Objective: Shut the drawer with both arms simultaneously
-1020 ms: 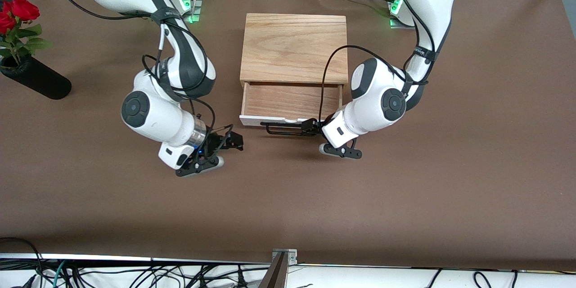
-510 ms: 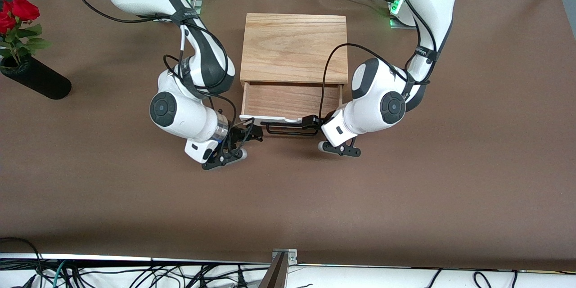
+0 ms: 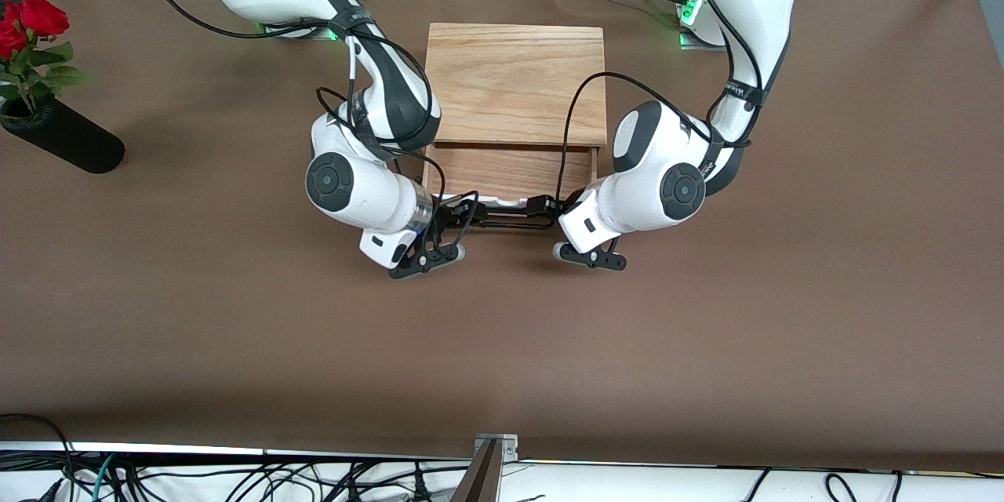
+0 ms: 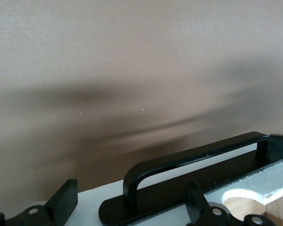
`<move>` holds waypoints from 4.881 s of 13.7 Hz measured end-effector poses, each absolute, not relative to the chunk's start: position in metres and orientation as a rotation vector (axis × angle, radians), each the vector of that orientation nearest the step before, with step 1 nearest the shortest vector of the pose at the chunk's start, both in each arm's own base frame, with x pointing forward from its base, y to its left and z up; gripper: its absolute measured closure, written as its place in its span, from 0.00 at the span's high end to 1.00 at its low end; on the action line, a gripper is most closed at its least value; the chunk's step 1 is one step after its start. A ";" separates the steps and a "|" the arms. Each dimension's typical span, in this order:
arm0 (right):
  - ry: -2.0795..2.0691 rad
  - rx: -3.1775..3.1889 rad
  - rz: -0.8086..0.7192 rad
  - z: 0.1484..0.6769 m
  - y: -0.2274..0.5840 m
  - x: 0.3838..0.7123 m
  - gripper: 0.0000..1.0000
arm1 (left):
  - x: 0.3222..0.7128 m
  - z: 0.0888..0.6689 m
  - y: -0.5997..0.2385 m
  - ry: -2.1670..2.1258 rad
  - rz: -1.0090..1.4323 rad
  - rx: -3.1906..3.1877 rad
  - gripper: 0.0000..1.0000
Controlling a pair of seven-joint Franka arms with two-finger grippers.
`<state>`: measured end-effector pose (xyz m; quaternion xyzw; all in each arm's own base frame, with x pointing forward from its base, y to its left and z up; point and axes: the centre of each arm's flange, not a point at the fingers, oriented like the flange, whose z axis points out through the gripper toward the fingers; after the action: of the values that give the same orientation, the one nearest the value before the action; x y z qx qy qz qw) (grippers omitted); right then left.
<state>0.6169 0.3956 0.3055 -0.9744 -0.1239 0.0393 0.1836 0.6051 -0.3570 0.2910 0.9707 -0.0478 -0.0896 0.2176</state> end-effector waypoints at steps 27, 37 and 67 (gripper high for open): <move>-0.467 -2.653 0.670 0.288 0.425 0.549 1.00 | 0.551 0.281 -0.359 -0.273 -0.788 2.643 1.00; -0.564 -2.615 0.518 0.287 0.417 0.568 1.00 | 0.580 0.369 -0.323 -0.321 -0.575 2.747 1.00; -0.300 -3.146 -0.119 0.595 0.032 0.612 1.00 | 0.559 0.586 -0.052 -0.008 -0.026 3.165 1.00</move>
<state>0.6115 0.0316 0.5952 -0.9947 -0.0948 -0.0377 -0.0103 0.5586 -0.0523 0.5863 0.9999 -0.0026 -0.0081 -0.0120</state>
